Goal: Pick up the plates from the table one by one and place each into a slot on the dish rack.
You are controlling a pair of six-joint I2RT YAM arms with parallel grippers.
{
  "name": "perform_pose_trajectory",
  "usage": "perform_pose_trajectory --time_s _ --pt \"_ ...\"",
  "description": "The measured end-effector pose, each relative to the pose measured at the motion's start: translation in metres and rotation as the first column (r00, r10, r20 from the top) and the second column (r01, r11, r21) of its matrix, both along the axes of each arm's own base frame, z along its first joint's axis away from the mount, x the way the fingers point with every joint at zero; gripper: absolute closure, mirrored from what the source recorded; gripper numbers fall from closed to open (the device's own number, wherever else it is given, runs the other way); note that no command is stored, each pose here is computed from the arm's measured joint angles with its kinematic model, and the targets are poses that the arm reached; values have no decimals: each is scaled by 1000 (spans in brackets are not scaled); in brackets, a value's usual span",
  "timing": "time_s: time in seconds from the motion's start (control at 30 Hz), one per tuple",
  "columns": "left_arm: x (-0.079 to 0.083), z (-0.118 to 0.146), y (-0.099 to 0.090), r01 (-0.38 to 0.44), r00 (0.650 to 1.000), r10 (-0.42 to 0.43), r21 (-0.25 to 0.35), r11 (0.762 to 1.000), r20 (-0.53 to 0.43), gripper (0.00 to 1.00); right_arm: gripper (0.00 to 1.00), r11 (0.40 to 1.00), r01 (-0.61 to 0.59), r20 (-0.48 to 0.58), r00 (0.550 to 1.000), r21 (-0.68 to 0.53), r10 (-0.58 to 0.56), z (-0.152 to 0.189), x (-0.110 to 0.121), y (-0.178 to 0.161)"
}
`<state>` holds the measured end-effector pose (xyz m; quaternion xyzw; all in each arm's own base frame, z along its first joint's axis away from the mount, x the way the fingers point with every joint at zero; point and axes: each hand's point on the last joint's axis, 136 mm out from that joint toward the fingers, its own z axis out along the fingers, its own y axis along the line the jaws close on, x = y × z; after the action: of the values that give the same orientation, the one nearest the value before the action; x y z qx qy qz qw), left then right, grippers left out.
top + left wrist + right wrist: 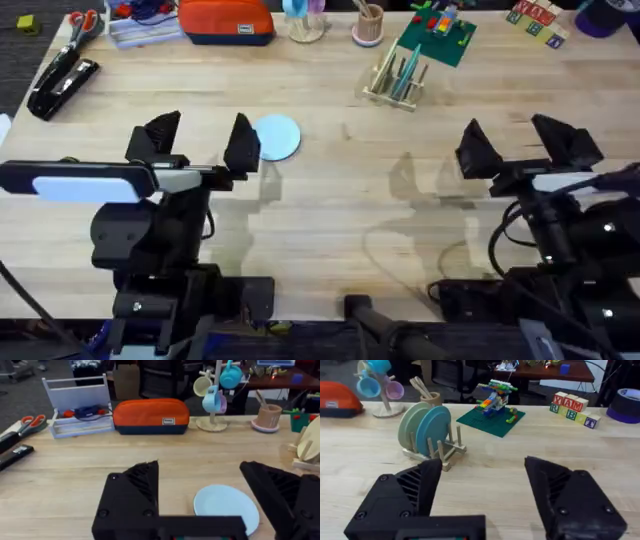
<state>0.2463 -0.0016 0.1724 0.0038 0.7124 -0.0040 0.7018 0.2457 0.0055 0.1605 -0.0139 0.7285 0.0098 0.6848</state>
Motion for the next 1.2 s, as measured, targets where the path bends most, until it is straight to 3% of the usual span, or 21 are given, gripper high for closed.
perform_pose_trajectory --time_s 0.13,0.27,0.57,0.73,0.87,1.03,1.2 --pt "-4 2 0 0 999 0 0 1000 -43 8 7 1000 0 31 1000 0 0 16 -2 0" --pt "-15 24 -3 15 998 -15 -1 1000 -67 8 7 1000 -9 52 999 0 9 41 -9 2" --pt "-57 82 -4 19 991 -19 -3 1000 -131 7 7 1000 -19 -18 1000 2 19 84 -37 3" --pt "-68 111 -4 22 981 -22 -5 1000 -194 7 7 1000 -19 -118 993 4 19 96 -47 3" --pt "-68 126 -4 21 962 -22 -7 1000 -273 8 8 1000 -19 -173 985 5 19 116 -48 3" --pt "-57 143 -4 20 929 -23 -10 1000 -369 7 8 1000 -19 -194 981 6 19 146 -38 3" --pt "-41 149 -4 19 871 -23 -13 1000 -490 8 10 1000 -18 -266 964 7 20 161 -22 3"
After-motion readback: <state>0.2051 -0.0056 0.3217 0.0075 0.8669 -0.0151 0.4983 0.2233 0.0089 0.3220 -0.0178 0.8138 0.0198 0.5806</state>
